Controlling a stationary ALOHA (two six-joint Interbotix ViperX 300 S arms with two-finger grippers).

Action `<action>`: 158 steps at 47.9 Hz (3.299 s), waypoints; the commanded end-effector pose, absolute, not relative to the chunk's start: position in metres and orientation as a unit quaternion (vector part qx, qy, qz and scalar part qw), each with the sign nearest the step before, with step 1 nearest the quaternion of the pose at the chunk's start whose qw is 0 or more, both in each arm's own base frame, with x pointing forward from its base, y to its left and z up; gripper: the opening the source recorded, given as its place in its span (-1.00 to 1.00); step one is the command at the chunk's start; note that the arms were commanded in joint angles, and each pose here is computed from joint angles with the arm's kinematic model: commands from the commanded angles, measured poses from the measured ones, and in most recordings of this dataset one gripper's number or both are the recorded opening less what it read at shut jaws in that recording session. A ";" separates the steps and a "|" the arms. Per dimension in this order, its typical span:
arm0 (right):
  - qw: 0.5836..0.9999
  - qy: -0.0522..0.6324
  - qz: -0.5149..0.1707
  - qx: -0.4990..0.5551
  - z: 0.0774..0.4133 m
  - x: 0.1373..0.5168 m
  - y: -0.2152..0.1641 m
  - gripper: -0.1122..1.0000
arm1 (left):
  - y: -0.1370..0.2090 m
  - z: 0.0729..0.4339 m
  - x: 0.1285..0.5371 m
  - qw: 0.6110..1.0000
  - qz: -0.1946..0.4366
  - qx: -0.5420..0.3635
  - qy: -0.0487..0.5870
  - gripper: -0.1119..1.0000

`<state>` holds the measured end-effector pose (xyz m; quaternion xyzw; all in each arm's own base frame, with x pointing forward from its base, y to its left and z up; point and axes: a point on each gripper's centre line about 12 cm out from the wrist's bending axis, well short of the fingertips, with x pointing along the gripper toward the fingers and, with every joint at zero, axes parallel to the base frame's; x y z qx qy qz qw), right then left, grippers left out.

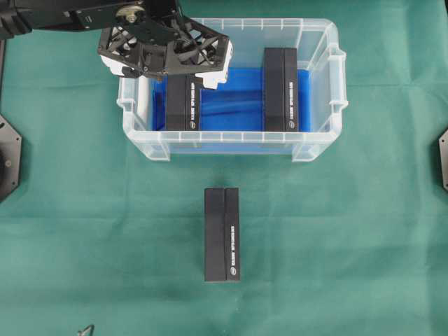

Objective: Take the box out of the case with the left arm.
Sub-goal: 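Move the open left gripper over the left black box in the case, then lower the left gripper around the left black box and close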

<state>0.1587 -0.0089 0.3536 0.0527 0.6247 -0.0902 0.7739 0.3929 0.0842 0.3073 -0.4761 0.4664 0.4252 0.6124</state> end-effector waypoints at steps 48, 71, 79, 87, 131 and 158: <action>0.779 0.618 -0.088 0.056 0.356 0.164 -0.008 -0.80 | 0.078 0.264 0.388 0.616 0.431 -0.486 0.446 0.78; 0.780 0.617 -0.087 0.055 0.353 0.169 -0.008 -0.80 | 0.081 0.240 0.383 0.604 0.445 -0.498 0.435 0.78; 0.782 0.614 -0.087 0.056 0.354 0.169 -0.008 -0.80 | 0.083 0.231 0.387 0.604 0.445 -0.502 0.431 0.78; 0.782 0.615 -0.085 0.056 0.353 0.169 -0.008 -0.80 | 0.084 0.223 0.392 0.604 0.444 -0.502 0.431 0.78; 0.782 0.615 -0.083 0.057 0.354 0.170 -0.007 -0.80 | 0.083 0.203 0.391 0.601 0.444 -0.499 0.440 0.76; 0.782 0.615 -0.079 0.061 0.354 0.170 -0.006 -0.80 | 0.074 0.208 0.390 0.600 0.438 -0.506 0.438 0.36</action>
